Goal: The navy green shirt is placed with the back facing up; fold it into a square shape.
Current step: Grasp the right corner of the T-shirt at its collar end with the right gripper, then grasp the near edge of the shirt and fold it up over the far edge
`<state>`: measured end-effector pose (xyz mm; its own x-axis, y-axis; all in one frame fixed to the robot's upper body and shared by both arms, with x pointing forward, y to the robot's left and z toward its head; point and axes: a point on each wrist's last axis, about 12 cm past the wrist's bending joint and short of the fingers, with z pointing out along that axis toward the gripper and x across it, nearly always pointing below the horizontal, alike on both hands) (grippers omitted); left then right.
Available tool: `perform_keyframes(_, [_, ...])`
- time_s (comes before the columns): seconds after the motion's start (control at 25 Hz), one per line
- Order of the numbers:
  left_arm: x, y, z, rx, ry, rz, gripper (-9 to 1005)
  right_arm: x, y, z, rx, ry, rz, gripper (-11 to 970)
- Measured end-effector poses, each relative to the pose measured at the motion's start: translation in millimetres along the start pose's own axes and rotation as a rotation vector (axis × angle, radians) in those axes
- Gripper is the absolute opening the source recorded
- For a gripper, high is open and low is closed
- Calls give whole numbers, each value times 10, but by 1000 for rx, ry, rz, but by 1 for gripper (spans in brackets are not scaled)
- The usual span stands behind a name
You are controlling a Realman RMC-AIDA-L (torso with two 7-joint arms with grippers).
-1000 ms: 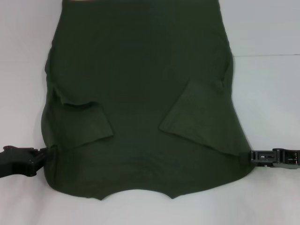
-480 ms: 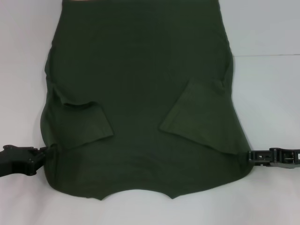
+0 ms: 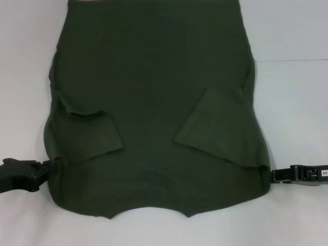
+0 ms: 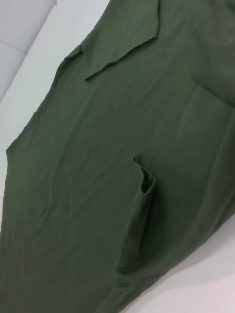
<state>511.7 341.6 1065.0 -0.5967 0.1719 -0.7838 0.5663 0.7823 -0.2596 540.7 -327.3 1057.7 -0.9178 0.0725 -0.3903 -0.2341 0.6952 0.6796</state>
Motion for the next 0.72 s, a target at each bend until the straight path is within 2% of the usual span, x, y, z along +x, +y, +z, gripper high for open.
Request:
perform_keyframes(0.32, [0,1,-1,0,0,2,56,-8,-18,-11,14,-3,8,258])
perform_keyframes(0.52, [-9,-3,7,2,0,-1,57,38,-47,-22,18,-11,18,36])
perform_keyframes(0.72, [-20,-3,-4,6,-14,-58,57,98,-69,-40,3,-43,1,31])
